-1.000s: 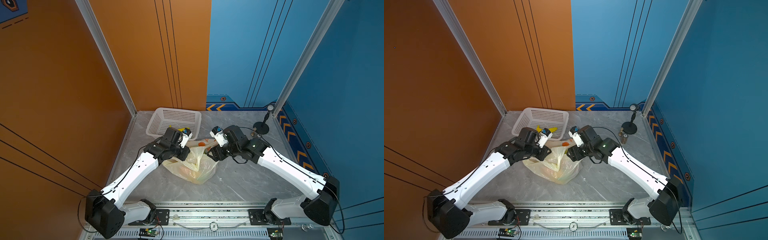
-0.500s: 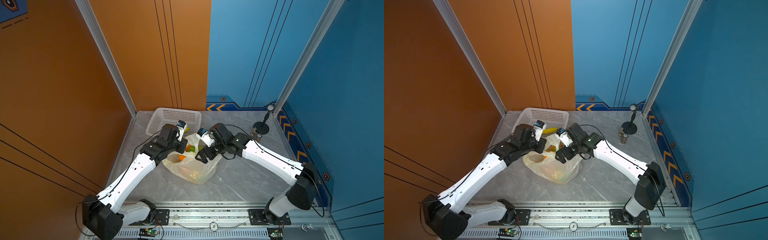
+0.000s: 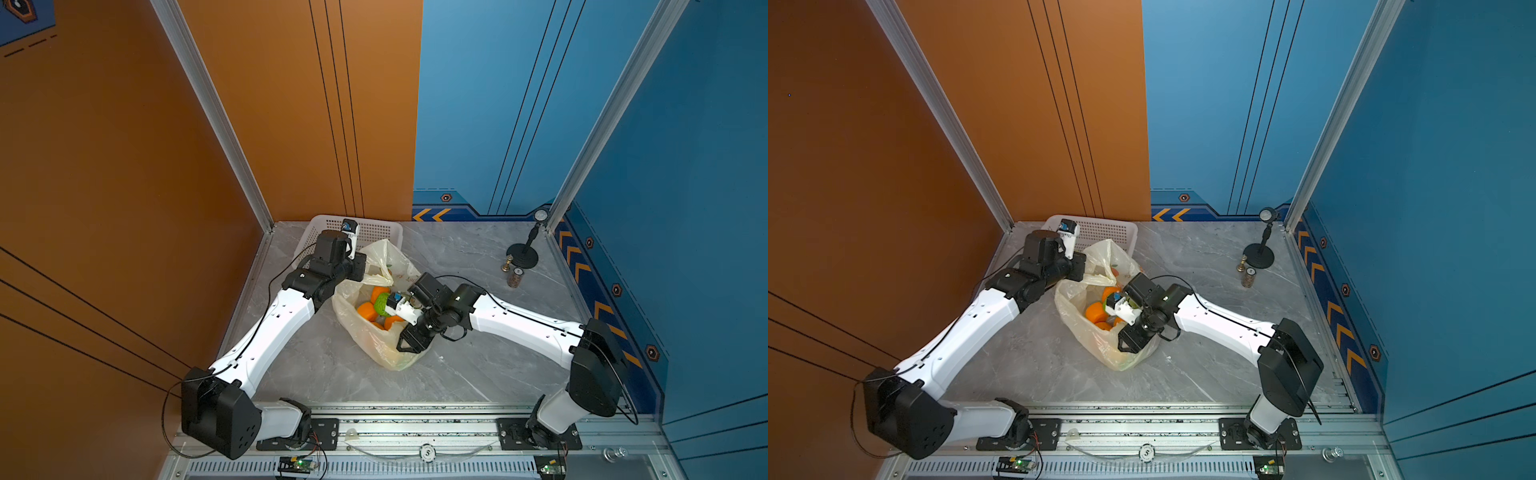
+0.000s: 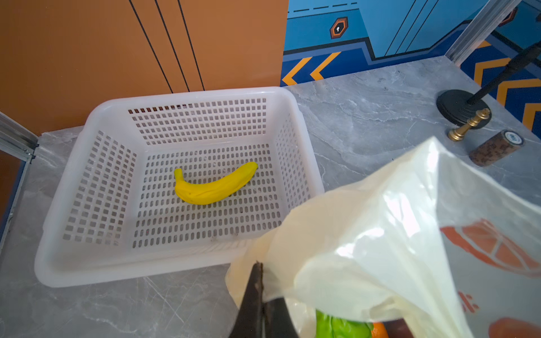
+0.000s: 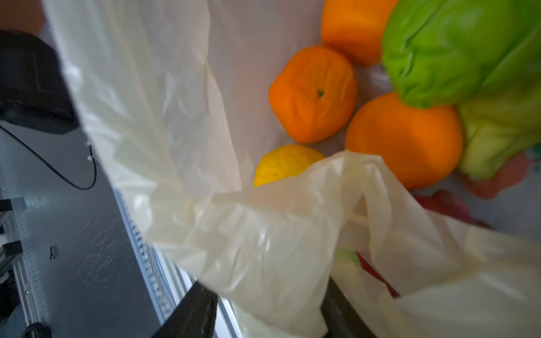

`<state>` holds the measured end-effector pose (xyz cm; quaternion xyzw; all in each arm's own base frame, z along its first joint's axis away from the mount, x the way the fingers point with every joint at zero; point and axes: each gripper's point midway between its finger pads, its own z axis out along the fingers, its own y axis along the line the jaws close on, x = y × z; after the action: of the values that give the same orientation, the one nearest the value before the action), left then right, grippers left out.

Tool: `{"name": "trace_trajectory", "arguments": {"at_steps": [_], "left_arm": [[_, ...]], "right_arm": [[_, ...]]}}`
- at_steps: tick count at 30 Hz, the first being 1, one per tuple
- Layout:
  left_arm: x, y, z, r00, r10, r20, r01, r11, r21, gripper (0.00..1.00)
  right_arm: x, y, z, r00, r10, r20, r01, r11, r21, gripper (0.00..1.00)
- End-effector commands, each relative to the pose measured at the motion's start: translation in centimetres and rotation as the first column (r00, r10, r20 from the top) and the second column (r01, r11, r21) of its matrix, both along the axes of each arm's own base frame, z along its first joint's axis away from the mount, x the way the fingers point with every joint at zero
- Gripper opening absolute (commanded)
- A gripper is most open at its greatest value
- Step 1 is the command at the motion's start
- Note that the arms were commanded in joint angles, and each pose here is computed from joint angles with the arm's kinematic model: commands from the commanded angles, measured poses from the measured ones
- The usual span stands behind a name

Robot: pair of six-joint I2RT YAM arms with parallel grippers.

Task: Untie the knot of the plastic bag and take out the fruit
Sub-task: Open the plastic bag at the center of the table.

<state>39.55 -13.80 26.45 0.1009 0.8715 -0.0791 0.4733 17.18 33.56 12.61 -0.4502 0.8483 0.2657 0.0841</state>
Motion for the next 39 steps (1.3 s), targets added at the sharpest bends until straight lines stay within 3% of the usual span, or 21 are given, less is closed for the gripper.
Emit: {"name": "trace_trajectory", "arguments": {"at_steps": [1, 6, 9, 11, 14, 17, 20, 25, 29, 34, 39], "left_arm": [[2.1, 0.7, 2.5, 0.996, 0.048, 0.068, -0.047, 0.999, -0.017, 0.0], [3.4, 1.1, 2.1, 0.995, 0.077, 0.063, -0.076, 0.997, -0.017, 0.0], [3.4, 1.0, 1.8, 0.995, 0.082, 0.049, -0.081, 0.996, -0.03, 0.0], [2.9, 0.4, 1.8, 0.997, 0.067, 0.047, -0.065, 0.997, -0.034, 0.07], [1.6, -0.2, 1.8, 0.998, 0.051, 0.048, -0.05, 0.998, -0.024, 0.28], [-0.1, -0.2, 1.9, 0.997, 0.059, 0.045, -0.058, 0.998, -0.017, 0.42], [-1.9, 0.3, 2.0, 0.996, 0.077, 0.037, -0.076, 0.997, -0.033, 0.46], [-5.1, 1.2, 2.6, 0.992, 0.124, 0.008, -0.122, 0.987, -0.103, 0.48], [-7.8, -0.3, 2.5, 0.996, 0.089, -0.019, -0.091, 0.977, -0.191, 0.48], [-11.1, -2.2, 0.3, 0.99, 0.058, -0.132, -0.094, 0.954, -0.286, 0.41], [-13.0, -2.9, -4.7, 0.962, 0.047, -0.271, -0.131, 0.944, -0.303, 0.38]], "right_arm": [[-5.5, -1.7, -1.4, 0.992, 0.09, -0.089, -0.096, 0.994, -0.06, 0.46], [-9.0, -3.2, -2.8, 0.984, 0.126, -0.129, -0.142, 0.982, -0.121, 0.43], [-9.1, -3.0, -2.4, 0.985, 0.136, -0.102, -0.149, 0.981, -0.124, 0.49], [-7.5, -2.2, -1.0, 0.993, 0.111, -0.029, -0.114, 0.988, -0.106, 0.6], [-4.6, -0.8, 1.7, 0.996, 0.043, 0.084, -0.039, 0.998, -0.05, 0.7], [-2.3, 0.2, 4.5, 0.987, -0.023, 0.158, 0.02, 1.0, 0.019, 0.74], [-0.2, 1.0, 6.9, 0.969, -0.101, 0.226, 0.082, 0.992, 0.092, 0.76], [3.2, 2.8, 9.9, 0.934, -0.263, 0.242, 0.205, 0.949, 0.24, 0.76], [5.2, 4.7, 10.7, 0.908, -0.363, 0.207, 0.292, 0.905, 0.308, 0.66], [5.2, 6.8, 9.4, 0.914, -0.376, 0.153, 0.313, 0.893, 0.324, 0.63], [5.5, 6.3, 5.1, 0.912, -0.37, 0.18, 0.333, 0.92, 0.206, 0.62]]}}
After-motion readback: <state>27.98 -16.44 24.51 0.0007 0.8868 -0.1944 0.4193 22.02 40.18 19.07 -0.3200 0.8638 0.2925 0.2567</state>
